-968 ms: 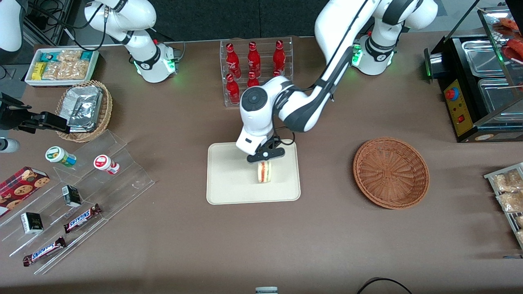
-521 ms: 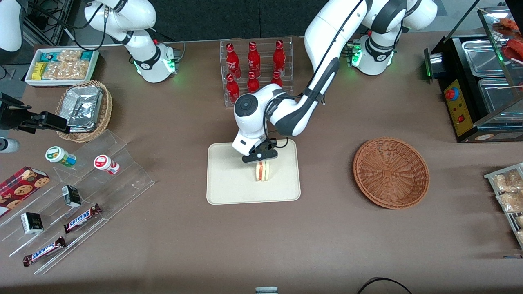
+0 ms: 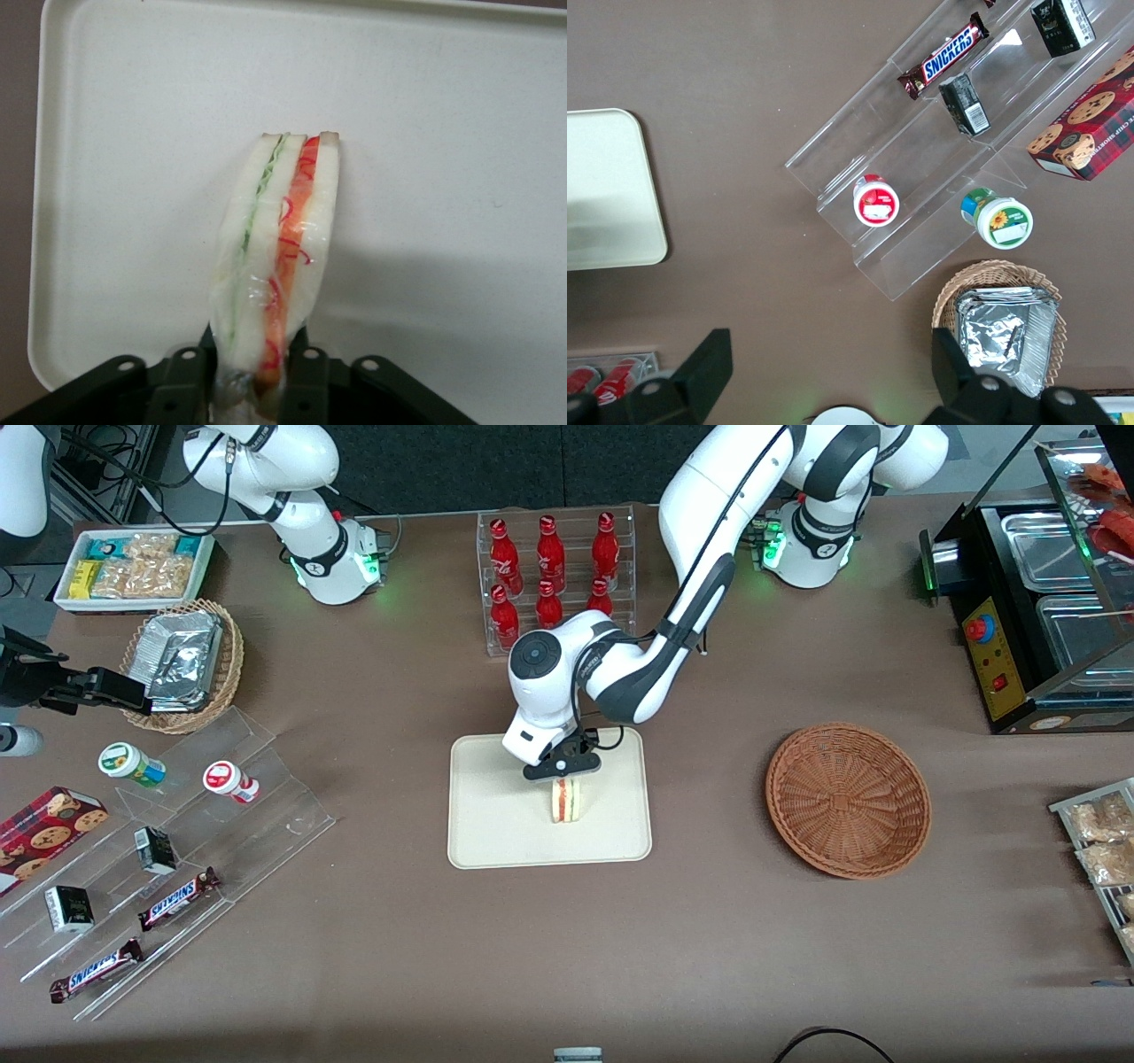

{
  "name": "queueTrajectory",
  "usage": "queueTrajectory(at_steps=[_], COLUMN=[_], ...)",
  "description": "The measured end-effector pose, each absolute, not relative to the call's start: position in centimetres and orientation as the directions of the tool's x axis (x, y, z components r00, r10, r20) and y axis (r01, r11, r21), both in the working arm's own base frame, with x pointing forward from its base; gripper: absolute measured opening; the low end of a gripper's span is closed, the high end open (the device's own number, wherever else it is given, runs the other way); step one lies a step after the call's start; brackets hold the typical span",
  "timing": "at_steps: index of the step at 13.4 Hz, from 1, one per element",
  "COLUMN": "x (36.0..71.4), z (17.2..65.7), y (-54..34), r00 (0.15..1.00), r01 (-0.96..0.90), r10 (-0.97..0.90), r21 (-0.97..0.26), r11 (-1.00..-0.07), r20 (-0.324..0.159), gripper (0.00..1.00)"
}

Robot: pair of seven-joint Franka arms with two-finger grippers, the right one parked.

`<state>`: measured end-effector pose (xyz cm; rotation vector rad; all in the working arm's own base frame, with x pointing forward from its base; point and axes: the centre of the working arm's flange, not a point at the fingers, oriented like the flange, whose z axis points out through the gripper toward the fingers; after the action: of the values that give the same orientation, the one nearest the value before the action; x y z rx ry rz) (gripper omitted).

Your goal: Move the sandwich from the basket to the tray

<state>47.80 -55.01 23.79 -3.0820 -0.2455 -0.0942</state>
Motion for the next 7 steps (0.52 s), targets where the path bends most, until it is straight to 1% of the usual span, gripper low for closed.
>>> queueTrajectory(at_steps=[2, 3, 4, 5, 6, 7], x=[48.4, 48.9, 49.6, 50.5, 51.5, 52.4], z=[25.3, 27.2, 30.2, 34.1, 38.4, 42.6], y=[-55.1, -54.8, -54.0, -52.6, -50.5, -47.8], r00=[0.983, 0.981, 0.974, 0.963, 0.949, 0.934], r01=[0.167, 0.183, 0.215, 0.259, 0.306, 0.349], r10=[0.165, 0.180, 0.210, 0.253, 0.299, 0.342], r21=[-0.034, -0.043, -0.054, -0.057, -0.061, -0.066], r11=[-0.985, -0.982, -0.975, -0.964, -0.950, -0.935], r20=[0.076, 0.079, 0.085, 0.093, 0.099, 0.101], gripper=[0.60, 0.71, 0.80, 0.91, 0.99, 1.00])
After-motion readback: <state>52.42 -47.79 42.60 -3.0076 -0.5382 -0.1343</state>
